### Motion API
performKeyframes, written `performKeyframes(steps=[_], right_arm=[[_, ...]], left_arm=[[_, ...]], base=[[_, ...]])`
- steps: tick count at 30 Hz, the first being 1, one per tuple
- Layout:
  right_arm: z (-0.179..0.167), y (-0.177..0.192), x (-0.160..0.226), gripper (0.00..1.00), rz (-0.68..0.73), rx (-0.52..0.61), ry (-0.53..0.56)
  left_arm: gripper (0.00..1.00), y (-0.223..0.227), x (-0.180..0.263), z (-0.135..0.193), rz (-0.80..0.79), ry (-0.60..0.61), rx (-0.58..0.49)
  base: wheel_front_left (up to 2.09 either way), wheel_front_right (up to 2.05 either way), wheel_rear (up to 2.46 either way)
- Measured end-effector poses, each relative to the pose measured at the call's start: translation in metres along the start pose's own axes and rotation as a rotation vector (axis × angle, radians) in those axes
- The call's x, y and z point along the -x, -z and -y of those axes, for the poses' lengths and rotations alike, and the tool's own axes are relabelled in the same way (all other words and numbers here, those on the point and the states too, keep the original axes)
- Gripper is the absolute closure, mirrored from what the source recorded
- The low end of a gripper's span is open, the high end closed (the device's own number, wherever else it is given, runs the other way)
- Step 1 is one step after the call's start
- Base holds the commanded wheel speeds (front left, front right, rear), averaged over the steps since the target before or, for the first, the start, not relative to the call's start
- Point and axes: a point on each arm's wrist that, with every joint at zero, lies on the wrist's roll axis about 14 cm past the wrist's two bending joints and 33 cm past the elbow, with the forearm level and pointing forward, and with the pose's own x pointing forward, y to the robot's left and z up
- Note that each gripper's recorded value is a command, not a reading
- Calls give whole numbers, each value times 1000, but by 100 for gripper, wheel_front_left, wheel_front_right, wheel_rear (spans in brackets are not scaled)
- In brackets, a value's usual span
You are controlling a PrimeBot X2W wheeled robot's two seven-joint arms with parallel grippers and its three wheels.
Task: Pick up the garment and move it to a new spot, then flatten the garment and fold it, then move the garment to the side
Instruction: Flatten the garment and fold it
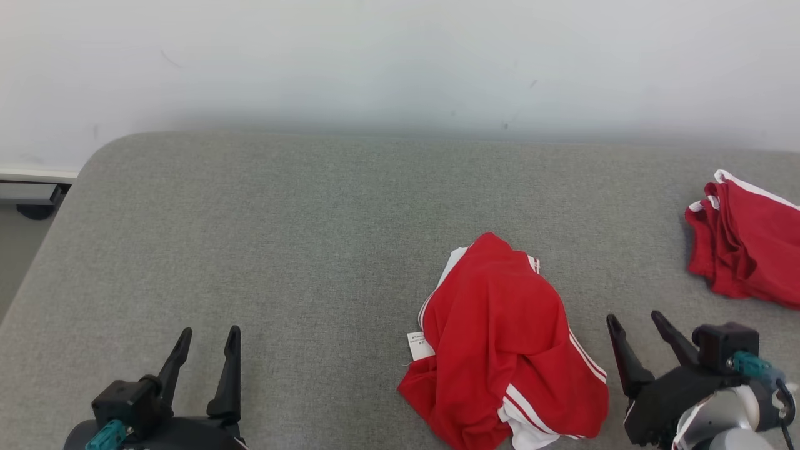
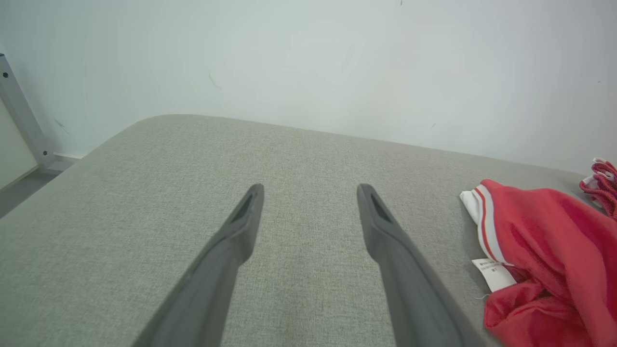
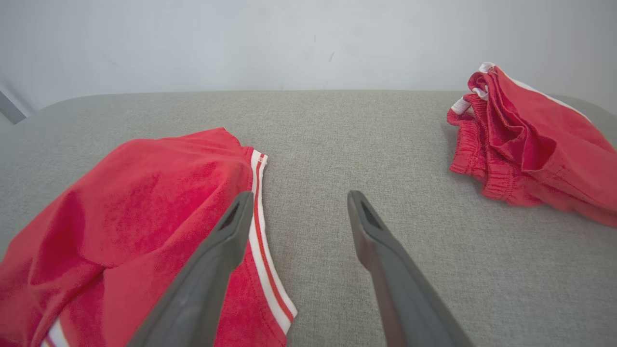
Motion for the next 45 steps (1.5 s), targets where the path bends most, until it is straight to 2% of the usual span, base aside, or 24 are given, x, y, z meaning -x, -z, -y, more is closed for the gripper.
performKeyframes(steps=[7, 20, 31, 32, 33, 34, 40, 45], right_arm=[[-15, 3, -19, 0, -76, 21, -60], [-33, 52, -36, 0, -354, 46, -138], [-50, 80, -42, 0, -486, 53, -186], [-53, 81, -43, 13, -493, 56, -194], [-55, 79, -45, 63, -492, 61, -203], [-58, 78, -47, 100, -494, 62, -212], [-61, 77, -49, 100, -495, 58, -227], [-33, 38, -65, 100, -374, 70, -165]], left_arm=[[0, -10, 3, -3, 48, -44, 38], [0, -24, 2, 1, 101, -61, 42], [0, -27, 5, -8, 111, -98, 37], [0, -27, 5, -10, 113, -104, 38], [0, -28, 5, -11, 114, -108, 39], [0, -28, 5, -12, 115, -110, 39], [0, -28, 6, -15, 114, -124, 43], [0, -25, 5, -12, 106, -117, 35]], base=[[0, 0, 0], [0, 0, 0], [0, 0, 0], [0, 0, 0], [0, 0, 0], [0, 0, 0], [0, 0, 0], [0, 0, 0]])
